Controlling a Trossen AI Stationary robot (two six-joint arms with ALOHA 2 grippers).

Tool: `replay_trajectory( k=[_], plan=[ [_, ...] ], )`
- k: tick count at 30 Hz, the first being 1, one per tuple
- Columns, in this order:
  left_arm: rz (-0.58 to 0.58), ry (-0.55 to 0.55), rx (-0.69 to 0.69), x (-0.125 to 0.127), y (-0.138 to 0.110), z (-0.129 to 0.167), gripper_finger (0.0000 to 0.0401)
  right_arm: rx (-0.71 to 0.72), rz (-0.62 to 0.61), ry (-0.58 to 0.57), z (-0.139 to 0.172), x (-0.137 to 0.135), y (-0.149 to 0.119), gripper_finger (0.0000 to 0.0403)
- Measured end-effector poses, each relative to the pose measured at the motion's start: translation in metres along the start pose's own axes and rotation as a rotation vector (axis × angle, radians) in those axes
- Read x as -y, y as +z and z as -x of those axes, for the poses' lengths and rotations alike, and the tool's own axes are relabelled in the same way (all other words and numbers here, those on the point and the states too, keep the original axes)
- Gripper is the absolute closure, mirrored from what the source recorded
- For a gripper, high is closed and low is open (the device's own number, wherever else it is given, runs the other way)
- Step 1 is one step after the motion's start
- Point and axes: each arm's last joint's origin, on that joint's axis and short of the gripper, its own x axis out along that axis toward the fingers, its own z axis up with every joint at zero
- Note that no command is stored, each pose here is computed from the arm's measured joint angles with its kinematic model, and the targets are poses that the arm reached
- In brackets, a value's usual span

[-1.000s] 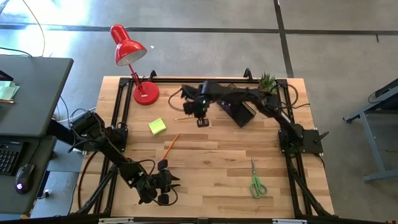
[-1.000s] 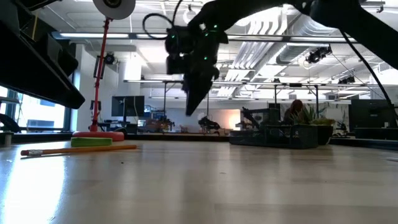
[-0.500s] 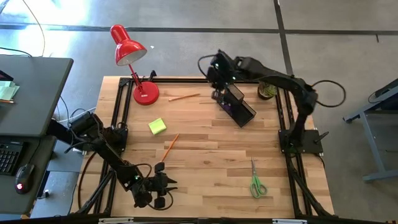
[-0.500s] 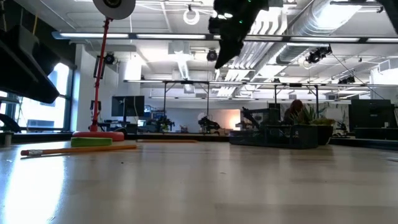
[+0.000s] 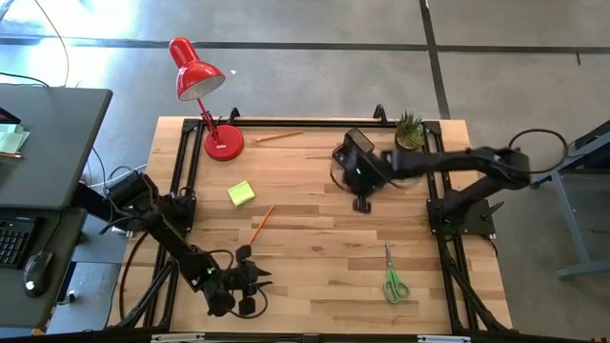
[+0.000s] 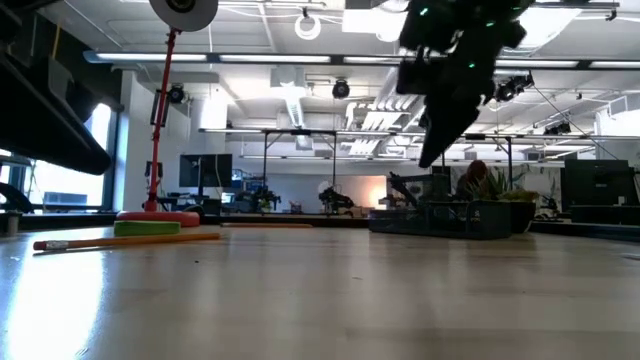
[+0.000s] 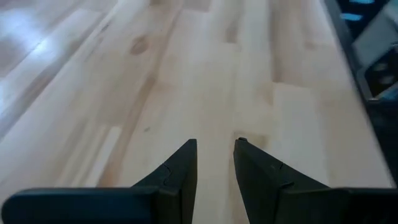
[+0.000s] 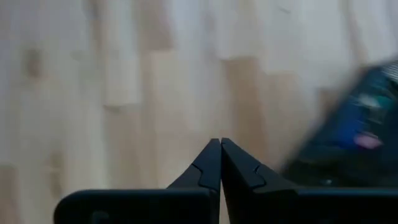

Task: Pick and place office supplies into organizer
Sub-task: Put the bottom yellow pencil into the black desk organizer

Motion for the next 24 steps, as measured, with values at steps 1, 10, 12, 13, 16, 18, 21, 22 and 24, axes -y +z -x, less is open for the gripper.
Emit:
replay_trajectory(
  k=[1,10,12,13,16,18,21,22,24],
  plan=[
    [0.005,0.016,-0.004,-0.002,-0.001,0.000,0.0309,0.052,0.010,0.011,0.000,-0.011,-0.003,0.0403],
    [0.282,0.153,-0.204,-0.042,0.019,0.001,0.0309,0.373,0.251,0.098,-0.007,-0.095,-0.030,0.0402],
    [0.324,0.200,-0.306,-0.055,0.021,-0.002,0.0309,0.395,0.277,0.091,-0.009,-0.105,-0.034,0.0402],
    [0.335,0.229,-0.349,-0.061,0.021,-0.003,0.0309,0.401,0.288,0.083,-0.009,-0.109,-0.036,0.0402],
    [0.338,0.320,-0.456,-0.076,0.026,-0.006,0.0309,0.414,0.325,0.052,-0.009,-0.116,-0.040,0.0402],
    [0.343,0.368,-0.505,-0.082,0.037,-0.007,0.0309,0.421,0.351,0.025,-0.008,-0.119,-0.041,0.0402],
    [0.310,0.411,-0.542,-0.083,0.058,-0.005,0.0309,0.423,0.369,0.007,-0.008,-0.120,-0.041,0.0402],
    [0.298,0.419,-0.550,-0.081,0.067,-0.003,0.0309,0.424,0.370,0.006,-0.008,-0.120,-0.041,0.0402],
    [0.284,0.446,-0.577,-0.080,0.081,0.002,0.0309,0.422,0.370,0.006,-0.008,-0.120,-0.041,0.0402]
  ],
)
